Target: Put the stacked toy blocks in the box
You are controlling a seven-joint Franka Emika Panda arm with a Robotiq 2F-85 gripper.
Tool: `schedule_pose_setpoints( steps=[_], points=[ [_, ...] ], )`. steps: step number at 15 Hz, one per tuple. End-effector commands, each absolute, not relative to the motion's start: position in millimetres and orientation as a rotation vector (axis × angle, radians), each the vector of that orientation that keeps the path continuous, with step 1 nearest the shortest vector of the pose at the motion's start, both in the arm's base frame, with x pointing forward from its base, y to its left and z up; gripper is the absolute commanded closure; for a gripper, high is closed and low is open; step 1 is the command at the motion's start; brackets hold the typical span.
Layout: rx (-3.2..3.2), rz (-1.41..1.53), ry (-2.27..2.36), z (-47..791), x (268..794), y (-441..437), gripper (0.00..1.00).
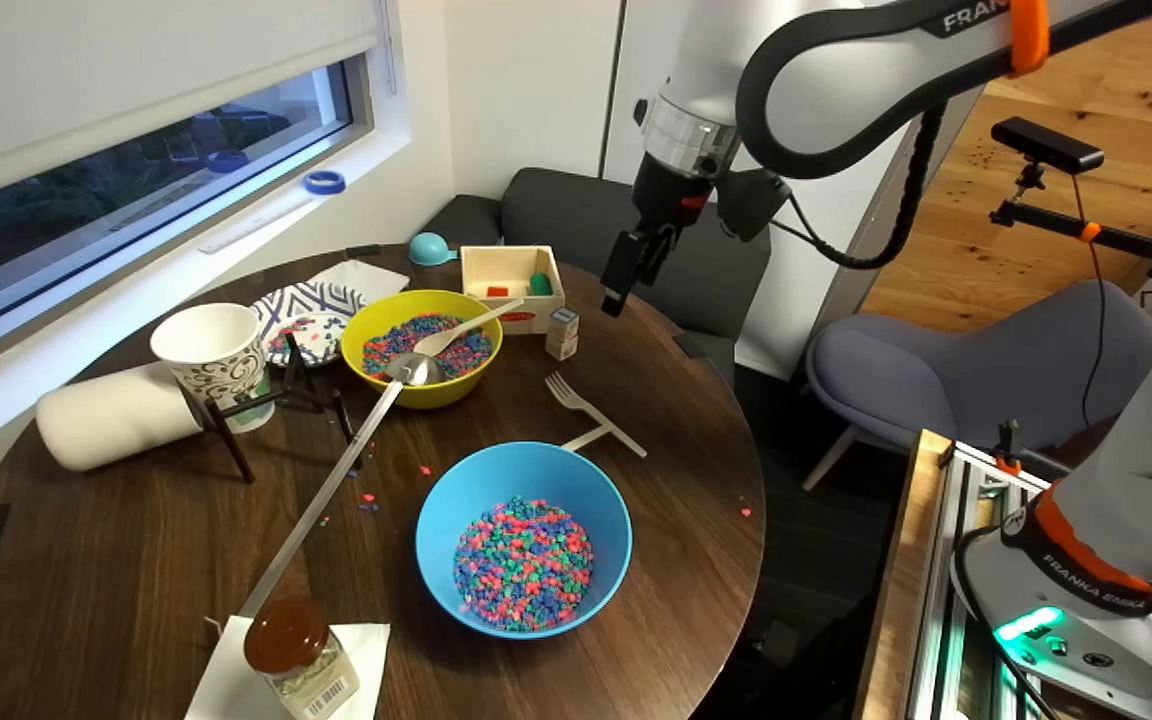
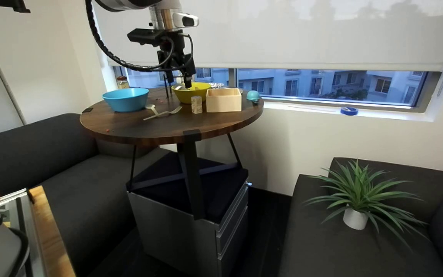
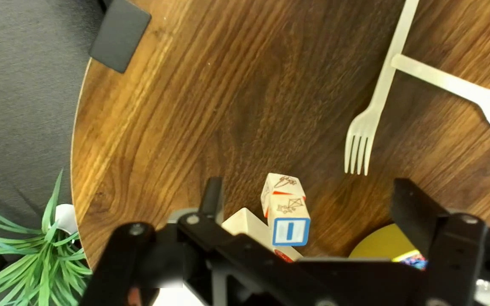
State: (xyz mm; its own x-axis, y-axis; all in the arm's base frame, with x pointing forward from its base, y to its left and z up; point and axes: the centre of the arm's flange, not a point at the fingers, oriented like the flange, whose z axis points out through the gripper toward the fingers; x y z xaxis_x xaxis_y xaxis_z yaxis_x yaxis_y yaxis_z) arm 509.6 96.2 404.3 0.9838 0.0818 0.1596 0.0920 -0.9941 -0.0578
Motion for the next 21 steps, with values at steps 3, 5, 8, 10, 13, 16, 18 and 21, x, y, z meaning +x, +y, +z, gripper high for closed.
schedule_pose_setpoints(
  steps=[3, 5, 8, 10, 13, 16, 18, 21],
  points=[
    [-3.018, -0.272, -0.055, 373, 536, 110, 0.00],
    [-3.021, -0.293, -0.031, 363, 545, 112, 0.00],
    [-3.014, -0.273, -0.001, 348, 557, 118, 0.00],
    [-3.016, -0.255, 0.016, 339, 564, 122, 0.00],
    [-3.027, -0.238, 0.042, 328, 571, 127, 0.06],
    [-3.050, -0.238, 0.073, 320, 575, 129, 0.10],
    [-3.062, -0.243, 0.085, 318, 577, 129, 0.24],
    [-3.087, -0.259, 0.088, 318, 578, 127, 0.42]
  ],
)
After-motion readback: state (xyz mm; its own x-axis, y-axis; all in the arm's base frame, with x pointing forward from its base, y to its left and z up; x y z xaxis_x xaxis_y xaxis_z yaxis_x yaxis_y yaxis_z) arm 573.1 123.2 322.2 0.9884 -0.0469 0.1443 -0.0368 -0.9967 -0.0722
